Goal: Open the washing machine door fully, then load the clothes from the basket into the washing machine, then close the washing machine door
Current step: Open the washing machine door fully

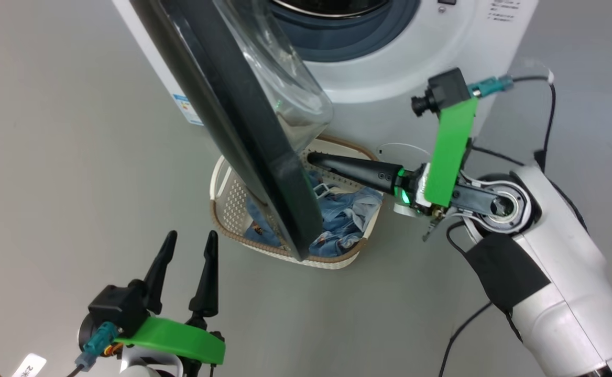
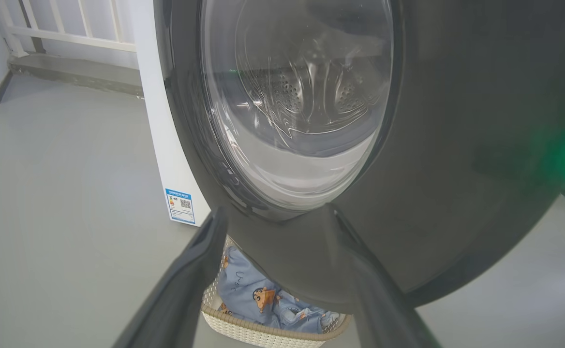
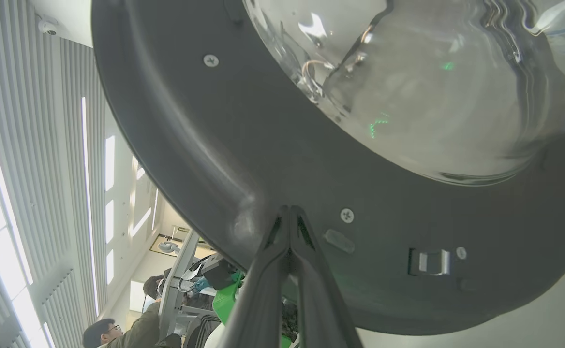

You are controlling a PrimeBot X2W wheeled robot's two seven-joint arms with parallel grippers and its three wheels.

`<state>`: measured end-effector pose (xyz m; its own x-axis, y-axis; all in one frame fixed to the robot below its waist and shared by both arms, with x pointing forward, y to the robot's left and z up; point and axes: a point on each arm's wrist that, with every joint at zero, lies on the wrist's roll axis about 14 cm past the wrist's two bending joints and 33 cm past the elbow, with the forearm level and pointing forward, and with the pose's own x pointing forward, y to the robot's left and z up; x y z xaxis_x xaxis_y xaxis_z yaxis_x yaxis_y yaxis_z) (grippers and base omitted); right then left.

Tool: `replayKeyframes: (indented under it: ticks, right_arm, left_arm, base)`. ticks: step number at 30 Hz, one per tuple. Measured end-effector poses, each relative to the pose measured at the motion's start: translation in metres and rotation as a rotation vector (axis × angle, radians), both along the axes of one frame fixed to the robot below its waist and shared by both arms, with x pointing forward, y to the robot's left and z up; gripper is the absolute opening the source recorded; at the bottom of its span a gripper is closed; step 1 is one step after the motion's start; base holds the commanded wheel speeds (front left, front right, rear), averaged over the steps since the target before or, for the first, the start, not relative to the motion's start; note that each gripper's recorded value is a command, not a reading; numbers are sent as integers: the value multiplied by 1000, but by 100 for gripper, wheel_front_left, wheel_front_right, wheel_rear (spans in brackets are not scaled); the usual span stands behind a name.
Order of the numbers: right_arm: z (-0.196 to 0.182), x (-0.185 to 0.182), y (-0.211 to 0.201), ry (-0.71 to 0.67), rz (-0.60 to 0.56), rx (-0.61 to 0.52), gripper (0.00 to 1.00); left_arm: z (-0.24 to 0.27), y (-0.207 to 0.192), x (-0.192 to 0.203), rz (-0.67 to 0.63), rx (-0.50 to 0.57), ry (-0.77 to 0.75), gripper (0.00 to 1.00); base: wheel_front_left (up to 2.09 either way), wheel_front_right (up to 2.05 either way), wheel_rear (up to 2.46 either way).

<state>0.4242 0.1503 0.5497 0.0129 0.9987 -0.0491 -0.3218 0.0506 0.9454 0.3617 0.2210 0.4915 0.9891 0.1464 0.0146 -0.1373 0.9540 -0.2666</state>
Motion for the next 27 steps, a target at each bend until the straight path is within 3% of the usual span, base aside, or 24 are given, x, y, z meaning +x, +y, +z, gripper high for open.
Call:
replayKeyframes:
  ticks: [1,2,4,18,27]
  right_arm:
    - [-2,2,-4,7,-21,-1,51]
    - [-4,4,-9,12,-39,-5,73]
    - [-7,6,-16,19,-72,-10,100]
    - [-15,19,-78,18,-315,-30,100]
    - [-39,21,-132,37,-519,-80,100]
  left_arm:
    - [1,-1,1,-3,-1,-3,100]
    - [2,-1,1,-6,-3,-8,100]
    - [4,-2,2,-12,-5,-16,100]
    - [3,-15,-1,-69,16,-20,100]
    - [1,-20,3,-95,34,-21,100]
  base:
    - [0,0,0]
    - [0,0,0]
    - [0,0,0]
    - [0,0,0]
    - [0,0,0]
